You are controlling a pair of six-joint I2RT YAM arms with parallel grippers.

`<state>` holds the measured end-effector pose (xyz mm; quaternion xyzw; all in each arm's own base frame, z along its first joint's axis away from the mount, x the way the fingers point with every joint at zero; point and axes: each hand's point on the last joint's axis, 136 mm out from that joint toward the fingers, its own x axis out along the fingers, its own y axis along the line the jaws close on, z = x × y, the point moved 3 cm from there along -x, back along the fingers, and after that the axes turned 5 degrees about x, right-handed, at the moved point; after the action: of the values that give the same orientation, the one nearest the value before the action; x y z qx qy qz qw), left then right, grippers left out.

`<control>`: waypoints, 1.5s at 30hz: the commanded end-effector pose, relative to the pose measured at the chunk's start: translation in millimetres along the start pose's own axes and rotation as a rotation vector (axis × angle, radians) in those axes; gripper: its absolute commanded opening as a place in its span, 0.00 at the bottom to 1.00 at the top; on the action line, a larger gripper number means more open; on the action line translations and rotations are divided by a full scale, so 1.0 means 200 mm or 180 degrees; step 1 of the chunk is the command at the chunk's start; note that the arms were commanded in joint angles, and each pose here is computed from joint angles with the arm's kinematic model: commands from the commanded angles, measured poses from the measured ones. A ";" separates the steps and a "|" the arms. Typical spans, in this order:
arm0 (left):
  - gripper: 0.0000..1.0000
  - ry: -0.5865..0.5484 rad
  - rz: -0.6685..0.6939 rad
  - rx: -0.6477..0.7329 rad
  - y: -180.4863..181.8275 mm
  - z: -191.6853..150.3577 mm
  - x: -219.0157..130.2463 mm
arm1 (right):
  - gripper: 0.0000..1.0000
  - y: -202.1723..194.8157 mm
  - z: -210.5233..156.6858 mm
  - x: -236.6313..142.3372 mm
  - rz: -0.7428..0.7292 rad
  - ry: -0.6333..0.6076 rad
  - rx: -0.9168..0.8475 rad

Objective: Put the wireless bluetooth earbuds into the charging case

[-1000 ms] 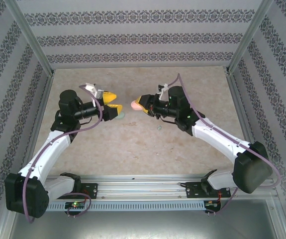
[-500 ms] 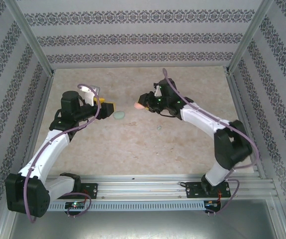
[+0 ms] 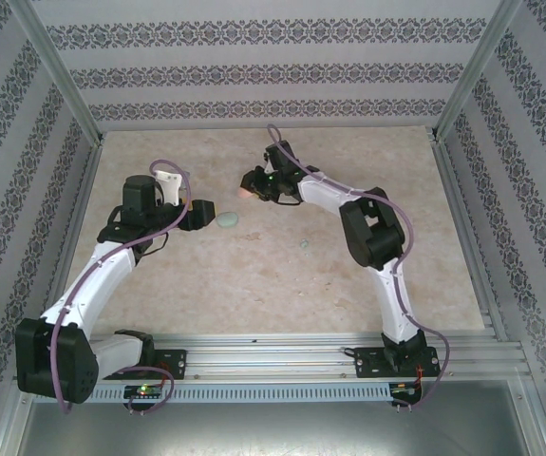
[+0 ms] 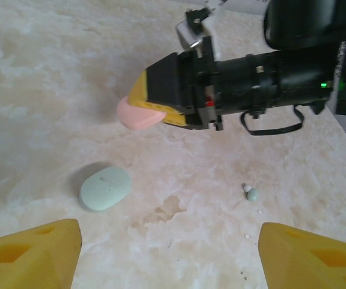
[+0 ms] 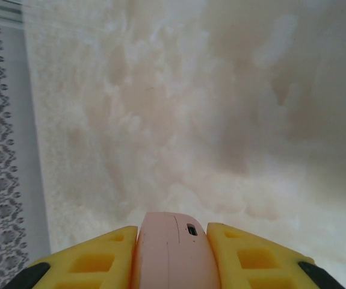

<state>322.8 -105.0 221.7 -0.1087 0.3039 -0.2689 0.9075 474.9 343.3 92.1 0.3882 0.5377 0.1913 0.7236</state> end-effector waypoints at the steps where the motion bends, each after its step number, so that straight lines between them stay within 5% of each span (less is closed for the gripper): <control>1: 0.77 0.0127 0.0126 0.0007 0.05 -0.03 0.00 | 0.28 0.01 0.01 0.09 -0.0065 0.0040 -0.0115; 16: 0.79 0.0248 0.0207 0.0009 0.09 -0.10 0.03 | 0.49 -0.06 -0.03 0.14 -0.0590 0.0176 -0.0329; 27: 0.74 0.0443 -0.0423 0.0696 0.00 -0.09 0.10 | 0.57 0.08 -0.02 -0.19 -0.0685 -0.0101 -0.0654; 31: 0.74 0.0548 -0.0738 0.1345 -0.05 -0.09 0.13 | 0.57 0.09 -0.08 -0.31 -0.0558 -0.0207 -0.0679; 37: 0.77 0.0949 -0.0527 0.1785 0.02 -0.12 0.20 | 0.58 -0.01 -0.20 -0.49 -0.0435 -0.0306 -0.0609; 45: 0.78 0.1664 -0.0574 0.1768 0.17 -0.23 0.45 | 0.59 -0.18 -0.40 -0.70 -0.0540 -0.0366 -0.0638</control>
<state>374.4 -127.0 148.0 0.1512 0.3880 -0.4200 0.8064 349.9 257.5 122.9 0.2800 0.5390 0.1517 0.7798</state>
